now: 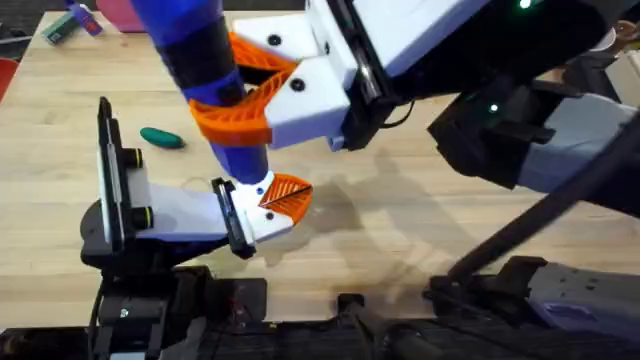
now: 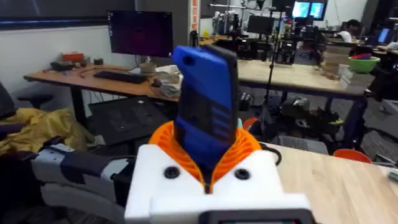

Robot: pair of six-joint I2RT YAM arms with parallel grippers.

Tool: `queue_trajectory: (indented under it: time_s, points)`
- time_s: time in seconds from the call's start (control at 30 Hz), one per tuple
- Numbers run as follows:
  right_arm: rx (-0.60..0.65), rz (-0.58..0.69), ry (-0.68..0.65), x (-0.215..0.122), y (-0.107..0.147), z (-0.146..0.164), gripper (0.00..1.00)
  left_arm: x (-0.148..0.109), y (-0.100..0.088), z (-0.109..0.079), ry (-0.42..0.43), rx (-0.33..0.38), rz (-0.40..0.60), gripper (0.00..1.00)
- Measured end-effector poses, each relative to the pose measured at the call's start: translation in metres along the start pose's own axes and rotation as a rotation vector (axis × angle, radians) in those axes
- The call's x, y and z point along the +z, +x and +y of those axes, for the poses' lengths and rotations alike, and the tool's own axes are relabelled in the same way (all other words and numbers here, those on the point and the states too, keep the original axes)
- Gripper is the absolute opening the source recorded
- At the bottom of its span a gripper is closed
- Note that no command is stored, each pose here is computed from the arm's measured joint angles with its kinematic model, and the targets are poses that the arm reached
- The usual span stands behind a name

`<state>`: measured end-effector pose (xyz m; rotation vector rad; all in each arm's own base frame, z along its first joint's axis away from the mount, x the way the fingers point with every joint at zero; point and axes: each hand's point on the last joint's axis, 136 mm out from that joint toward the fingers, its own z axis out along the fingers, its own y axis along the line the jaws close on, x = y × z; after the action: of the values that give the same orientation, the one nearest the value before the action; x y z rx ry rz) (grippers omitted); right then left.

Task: Pick up the gripper from the table and insert it into the empty holder that is missing its gripper. Then pick up a screw, insert it into the mounting hole, and use the screwdriver to tighten it. Finally, clean up the table by picking up the vegetable and placing it into the bucket.

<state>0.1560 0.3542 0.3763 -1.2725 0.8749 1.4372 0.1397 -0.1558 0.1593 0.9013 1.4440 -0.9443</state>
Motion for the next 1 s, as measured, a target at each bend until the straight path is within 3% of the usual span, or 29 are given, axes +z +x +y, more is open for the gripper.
queue_trajectory:
  time_s: [1.0]
  points:
    - [-0.008, 0.042, -0.059, 0.001, 0.020, 0.002, 0.024, 0.000, 0.000, 0.000, 0.000, 0.000, 0.000, 0.017]
